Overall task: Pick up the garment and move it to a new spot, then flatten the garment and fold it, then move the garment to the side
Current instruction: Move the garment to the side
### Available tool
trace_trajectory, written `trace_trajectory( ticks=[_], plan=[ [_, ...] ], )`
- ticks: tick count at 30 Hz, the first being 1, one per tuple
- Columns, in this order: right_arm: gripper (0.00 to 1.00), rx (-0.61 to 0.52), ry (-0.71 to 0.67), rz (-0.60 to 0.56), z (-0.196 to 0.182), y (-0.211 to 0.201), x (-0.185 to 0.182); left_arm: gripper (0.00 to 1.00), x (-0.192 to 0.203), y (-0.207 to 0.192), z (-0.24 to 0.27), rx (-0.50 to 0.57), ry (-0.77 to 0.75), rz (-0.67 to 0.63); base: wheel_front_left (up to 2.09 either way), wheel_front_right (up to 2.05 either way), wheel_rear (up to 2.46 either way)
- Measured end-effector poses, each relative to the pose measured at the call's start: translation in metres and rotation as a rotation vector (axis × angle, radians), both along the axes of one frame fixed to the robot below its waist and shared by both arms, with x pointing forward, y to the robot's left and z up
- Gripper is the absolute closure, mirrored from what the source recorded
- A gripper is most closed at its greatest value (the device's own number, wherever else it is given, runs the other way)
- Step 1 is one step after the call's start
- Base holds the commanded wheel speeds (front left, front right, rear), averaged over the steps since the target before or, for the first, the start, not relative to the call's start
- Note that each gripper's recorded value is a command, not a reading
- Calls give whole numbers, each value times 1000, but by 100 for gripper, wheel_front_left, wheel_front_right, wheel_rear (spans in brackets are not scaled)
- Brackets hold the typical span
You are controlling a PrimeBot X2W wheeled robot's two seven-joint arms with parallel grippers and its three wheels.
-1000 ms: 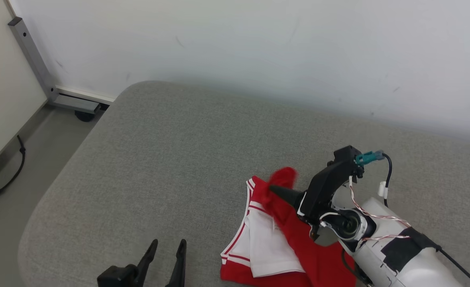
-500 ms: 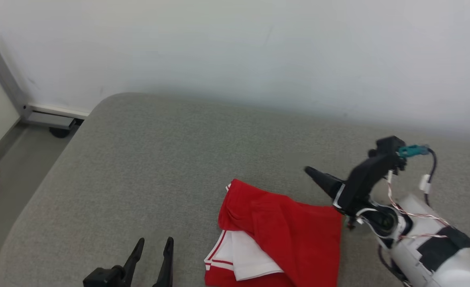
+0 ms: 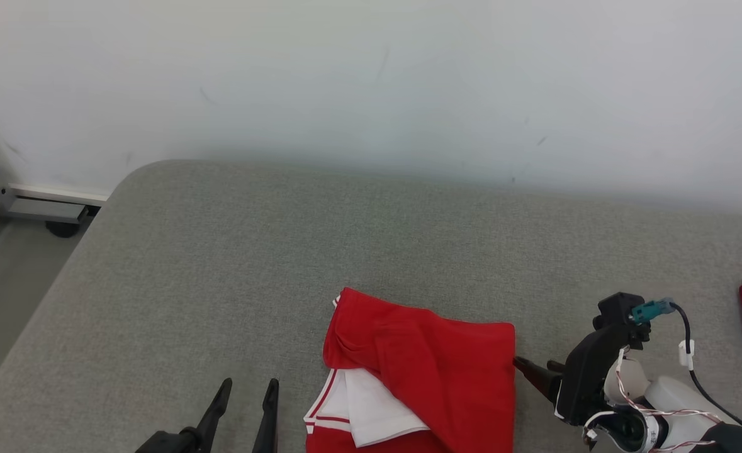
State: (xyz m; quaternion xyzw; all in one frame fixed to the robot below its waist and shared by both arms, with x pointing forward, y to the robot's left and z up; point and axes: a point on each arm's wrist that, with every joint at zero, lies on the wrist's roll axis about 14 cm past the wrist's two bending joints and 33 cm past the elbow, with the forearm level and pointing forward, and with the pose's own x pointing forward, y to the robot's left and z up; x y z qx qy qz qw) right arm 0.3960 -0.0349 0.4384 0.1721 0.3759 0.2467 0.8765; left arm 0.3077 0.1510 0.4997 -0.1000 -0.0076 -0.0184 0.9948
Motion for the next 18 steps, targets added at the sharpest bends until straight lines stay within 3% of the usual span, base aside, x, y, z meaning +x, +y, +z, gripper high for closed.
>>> trace_trajectory(
  ticks=[18],
  plan=[
    [0,-71,245,71,-47,28,-26,0,-9,11,-7,-8,31,54,0,0,0]
  ],
)
